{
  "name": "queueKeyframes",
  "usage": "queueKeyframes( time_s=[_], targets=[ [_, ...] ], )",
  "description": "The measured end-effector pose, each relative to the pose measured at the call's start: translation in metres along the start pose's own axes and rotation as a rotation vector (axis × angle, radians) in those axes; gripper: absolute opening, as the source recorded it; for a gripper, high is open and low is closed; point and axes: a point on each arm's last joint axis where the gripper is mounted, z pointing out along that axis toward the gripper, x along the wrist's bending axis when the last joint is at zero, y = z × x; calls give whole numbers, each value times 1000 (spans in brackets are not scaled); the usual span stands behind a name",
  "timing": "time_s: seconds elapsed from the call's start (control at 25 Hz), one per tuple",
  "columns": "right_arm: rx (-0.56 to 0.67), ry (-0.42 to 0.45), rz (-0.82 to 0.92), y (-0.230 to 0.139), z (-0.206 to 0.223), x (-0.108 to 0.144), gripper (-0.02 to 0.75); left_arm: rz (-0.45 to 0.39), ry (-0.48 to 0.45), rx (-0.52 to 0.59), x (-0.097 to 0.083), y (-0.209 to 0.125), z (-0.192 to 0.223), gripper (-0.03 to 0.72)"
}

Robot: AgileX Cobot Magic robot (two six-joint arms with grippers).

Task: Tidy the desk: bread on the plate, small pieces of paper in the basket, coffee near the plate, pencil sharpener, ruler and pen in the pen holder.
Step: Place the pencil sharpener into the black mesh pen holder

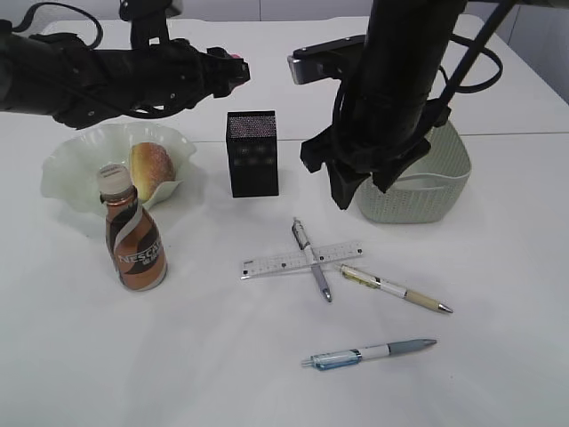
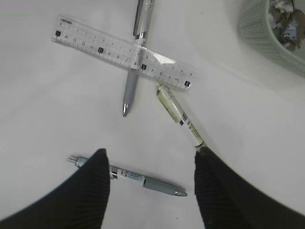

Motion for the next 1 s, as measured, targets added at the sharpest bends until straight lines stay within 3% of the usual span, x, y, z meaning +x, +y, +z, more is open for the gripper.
queueKeyframes(
  time_s=[0.8, 1.0],
  targets=[
    [1, -8, -3, 0, 0, -1, 417, 4, -32, -12, 4, -6, 17, 326],
    [1, -8, -3, 0, 0, -1, 417, 5, -32, -12, 4, -6, 17, 364]
  ],
)
